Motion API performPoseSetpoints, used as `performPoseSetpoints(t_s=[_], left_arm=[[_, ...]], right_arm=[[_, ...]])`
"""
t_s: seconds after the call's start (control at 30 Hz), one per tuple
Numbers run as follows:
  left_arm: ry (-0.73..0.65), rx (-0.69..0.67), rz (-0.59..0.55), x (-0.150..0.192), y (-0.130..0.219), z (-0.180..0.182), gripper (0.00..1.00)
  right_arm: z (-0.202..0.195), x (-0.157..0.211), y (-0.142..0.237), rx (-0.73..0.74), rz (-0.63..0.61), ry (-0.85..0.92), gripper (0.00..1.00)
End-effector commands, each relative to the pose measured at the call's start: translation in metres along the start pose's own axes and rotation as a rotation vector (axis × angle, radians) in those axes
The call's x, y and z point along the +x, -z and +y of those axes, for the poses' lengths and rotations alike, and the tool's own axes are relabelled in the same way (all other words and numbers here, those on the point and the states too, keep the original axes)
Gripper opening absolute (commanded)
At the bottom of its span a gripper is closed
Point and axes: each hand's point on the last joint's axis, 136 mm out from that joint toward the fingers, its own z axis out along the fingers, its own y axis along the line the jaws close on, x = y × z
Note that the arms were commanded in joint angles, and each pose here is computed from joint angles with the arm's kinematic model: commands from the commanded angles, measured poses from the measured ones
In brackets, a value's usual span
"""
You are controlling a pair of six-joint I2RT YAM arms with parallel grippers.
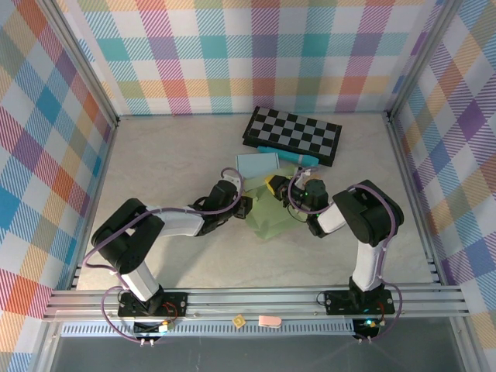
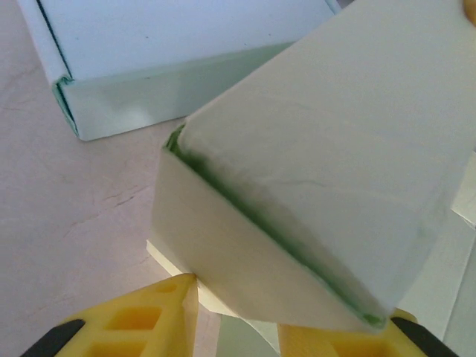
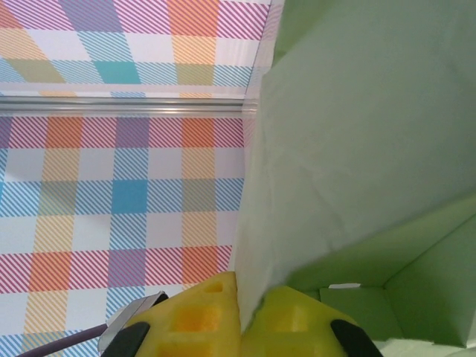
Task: Fold the paper box
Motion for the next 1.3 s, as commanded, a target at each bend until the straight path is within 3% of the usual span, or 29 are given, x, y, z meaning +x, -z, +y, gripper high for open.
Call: performPoseSetpoints(t_s=[0.0,0.53,0.93,1.27], left_arm=[[0.022,-0.074,-0.087,-0.02,-0.006,0.008,0.3],[-0.004,-0.166,-0.125,-0.032,-0.019,0.003,0.35],[-0.032,-0.161,-0.104,-0.034,-0.025,-0.002,0.14],[-0.036,-0.206,-0.078,-0.035,-0.031,-0.005,0.09]], right_arm=[[-0.02,0.022,-0.001,0.066,0.082,-0.034,0.0],[-0.012,0.019,-0.003,0.079,0.065,-0.051,0.0],[-0.011,0.018,-0.003,0.091,0.058,-0.059,0.0],[-0.016,0.024,-0.005,0.113,0.068,-0.063,0.0]])
